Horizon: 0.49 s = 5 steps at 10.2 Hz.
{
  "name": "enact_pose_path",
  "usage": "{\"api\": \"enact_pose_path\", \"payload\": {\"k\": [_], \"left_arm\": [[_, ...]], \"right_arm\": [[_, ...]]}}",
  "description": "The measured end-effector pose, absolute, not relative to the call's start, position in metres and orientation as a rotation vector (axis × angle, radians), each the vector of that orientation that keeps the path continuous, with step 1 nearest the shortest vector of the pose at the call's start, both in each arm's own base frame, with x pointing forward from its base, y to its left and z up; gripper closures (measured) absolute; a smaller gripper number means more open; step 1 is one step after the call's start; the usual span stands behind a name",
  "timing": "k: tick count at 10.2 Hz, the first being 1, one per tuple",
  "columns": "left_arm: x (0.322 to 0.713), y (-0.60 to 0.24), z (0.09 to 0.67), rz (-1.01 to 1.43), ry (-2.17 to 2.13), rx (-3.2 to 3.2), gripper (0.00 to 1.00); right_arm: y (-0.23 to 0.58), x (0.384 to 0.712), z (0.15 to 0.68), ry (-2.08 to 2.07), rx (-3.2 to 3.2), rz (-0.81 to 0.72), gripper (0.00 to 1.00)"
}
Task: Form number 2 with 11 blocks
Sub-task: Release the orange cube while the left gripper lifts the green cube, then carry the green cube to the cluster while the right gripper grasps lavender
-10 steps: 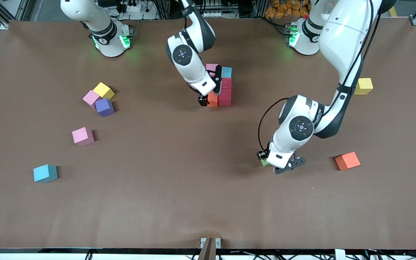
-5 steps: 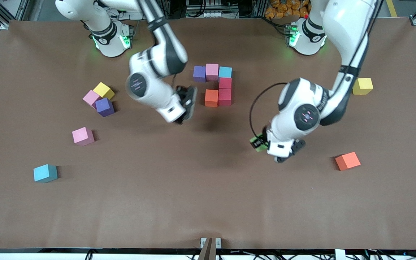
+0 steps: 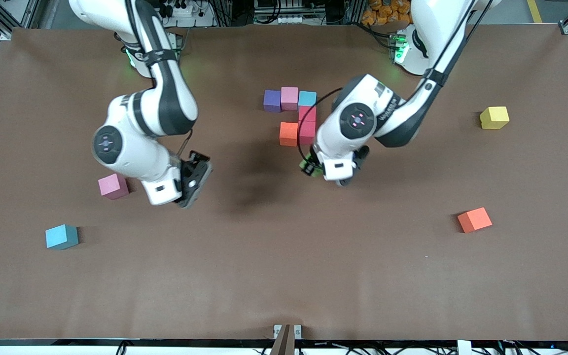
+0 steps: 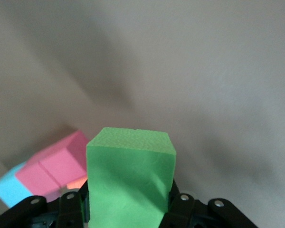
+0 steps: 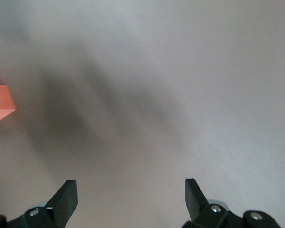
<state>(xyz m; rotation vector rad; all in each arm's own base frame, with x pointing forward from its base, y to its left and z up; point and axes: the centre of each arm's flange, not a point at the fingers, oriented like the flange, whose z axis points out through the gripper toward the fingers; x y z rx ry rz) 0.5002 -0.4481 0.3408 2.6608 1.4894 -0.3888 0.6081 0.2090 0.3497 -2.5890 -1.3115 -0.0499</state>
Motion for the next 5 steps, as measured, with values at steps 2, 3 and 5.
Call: {"api": "enact_pose_path", "payload": {"k": [2,3,5], "left_arm": [[0.461,-0.489,0.34,-0.403,1.606,2.623,0.43],[0.442,-0.509,0.34,-0.404,1.654,2.598,0.43],[0.422,-0.538,0.339,-0.41,1.767,2.516,0.43]], "right_arm": [[0.126,0.63,0.345,-1.128,-2.681,-0.045,0.0],[0.088,0.635,0.343,-1.007,-2.726,-0.038,0.0],[0.054,0.637,0.34,-0.745,-2.821,0.006,0.0]]}}
